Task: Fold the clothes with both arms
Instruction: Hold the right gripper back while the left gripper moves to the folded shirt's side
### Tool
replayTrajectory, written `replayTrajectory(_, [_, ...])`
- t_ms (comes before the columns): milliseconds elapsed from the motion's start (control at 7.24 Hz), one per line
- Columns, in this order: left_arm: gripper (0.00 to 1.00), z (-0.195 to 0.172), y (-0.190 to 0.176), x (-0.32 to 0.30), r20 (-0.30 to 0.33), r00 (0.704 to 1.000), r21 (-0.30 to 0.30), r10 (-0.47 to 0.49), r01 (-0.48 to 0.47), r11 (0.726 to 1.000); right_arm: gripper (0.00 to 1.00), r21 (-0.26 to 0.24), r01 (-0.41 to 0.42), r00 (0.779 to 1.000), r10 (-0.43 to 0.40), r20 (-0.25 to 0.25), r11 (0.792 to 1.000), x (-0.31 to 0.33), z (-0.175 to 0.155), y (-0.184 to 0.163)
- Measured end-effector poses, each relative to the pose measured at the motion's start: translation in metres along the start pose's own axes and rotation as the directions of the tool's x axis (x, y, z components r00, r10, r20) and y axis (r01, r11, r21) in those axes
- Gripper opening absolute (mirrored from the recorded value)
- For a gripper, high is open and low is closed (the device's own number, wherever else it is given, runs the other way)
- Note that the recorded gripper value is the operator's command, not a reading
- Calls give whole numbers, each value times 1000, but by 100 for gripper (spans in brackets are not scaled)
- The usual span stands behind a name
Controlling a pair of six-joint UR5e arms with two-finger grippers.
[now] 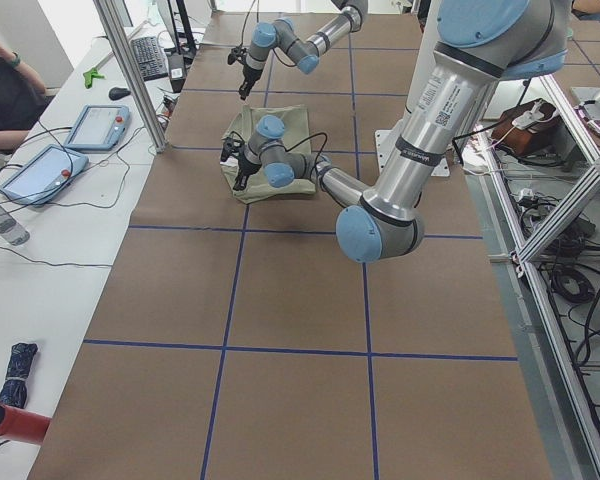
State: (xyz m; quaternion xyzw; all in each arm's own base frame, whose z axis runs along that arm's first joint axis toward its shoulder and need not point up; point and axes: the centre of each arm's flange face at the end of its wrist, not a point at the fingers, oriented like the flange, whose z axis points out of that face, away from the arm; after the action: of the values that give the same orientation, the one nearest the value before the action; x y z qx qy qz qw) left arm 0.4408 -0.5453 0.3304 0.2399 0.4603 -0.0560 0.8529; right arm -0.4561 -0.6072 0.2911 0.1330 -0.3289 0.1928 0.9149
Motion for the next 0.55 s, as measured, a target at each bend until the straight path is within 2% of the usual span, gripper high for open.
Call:
replayTrajectory(415, [99, -42, 92, -1, -78, 997, -75, 6, -12, 997, 100, -6, 28, 999, -28, 28, 1000, -2, -11, 2])
replayTrajectory(553, [91, -46, 122, 1, -89, 996, -90, -20, 12, 996, 100, -6, 30, 999, -29, 30, 1000, -2, -12, 2])
